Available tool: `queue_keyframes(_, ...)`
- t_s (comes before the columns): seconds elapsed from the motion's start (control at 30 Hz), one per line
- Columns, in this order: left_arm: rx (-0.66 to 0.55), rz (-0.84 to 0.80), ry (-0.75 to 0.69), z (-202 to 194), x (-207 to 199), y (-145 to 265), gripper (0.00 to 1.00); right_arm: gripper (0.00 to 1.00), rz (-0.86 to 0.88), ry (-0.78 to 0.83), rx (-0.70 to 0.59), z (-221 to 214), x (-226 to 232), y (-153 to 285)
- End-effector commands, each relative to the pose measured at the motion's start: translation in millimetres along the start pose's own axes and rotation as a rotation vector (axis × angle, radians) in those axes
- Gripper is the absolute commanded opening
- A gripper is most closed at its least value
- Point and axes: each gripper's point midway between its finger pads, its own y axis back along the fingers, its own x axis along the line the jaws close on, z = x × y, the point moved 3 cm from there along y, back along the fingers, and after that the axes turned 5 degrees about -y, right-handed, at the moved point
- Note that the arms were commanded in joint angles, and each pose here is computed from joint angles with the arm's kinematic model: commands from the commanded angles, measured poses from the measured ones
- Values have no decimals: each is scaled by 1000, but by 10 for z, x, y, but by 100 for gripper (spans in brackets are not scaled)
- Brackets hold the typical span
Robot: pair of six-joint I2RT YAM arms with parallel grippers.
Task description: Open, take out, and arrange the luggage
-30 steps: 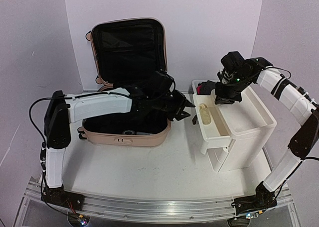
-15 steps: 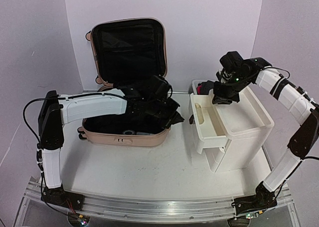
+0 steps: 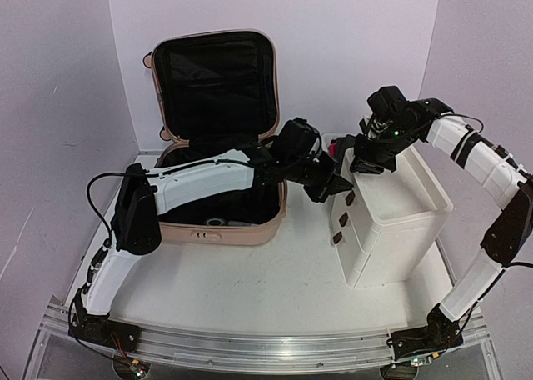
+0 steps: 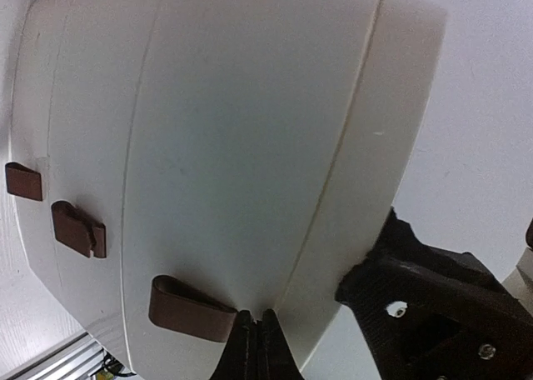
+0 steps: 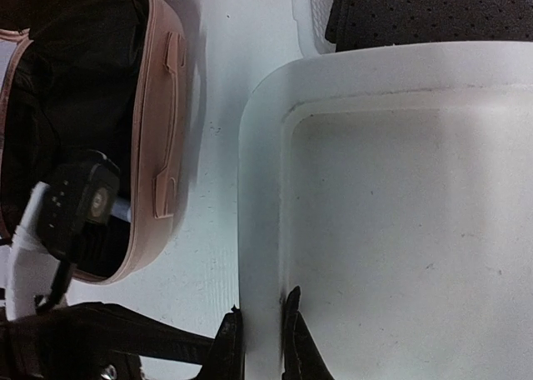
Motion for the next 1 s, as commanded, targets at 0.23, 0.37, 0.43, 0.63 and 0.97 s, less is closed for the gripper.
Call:
queue_keyframes(0.23, 67, -61, -60, -107, -38, -42, 2, 0, 228, -24, 0, -12, 393, 70)
queue_keyframes(0.37, 0, 0, -245, 51, 101, 359, 18, 0, 189, -5, -43, 14, 319, 128)
queue_keyframes(0.43, -48, 29, -431, 128, 139, 584, 33, 0, 183, 13, -45, 3, 303, 139)
queue_keyframes(0.63, -42, 111, -1020, 80, 388, 826, 51, 0, 174, 55, -17, -75, 266, 156)
queue_keyframes(0.97, 93, -41, -1665, -223, 528, 627, 54, 24, -43, 215, 31, -121, -25, 326)
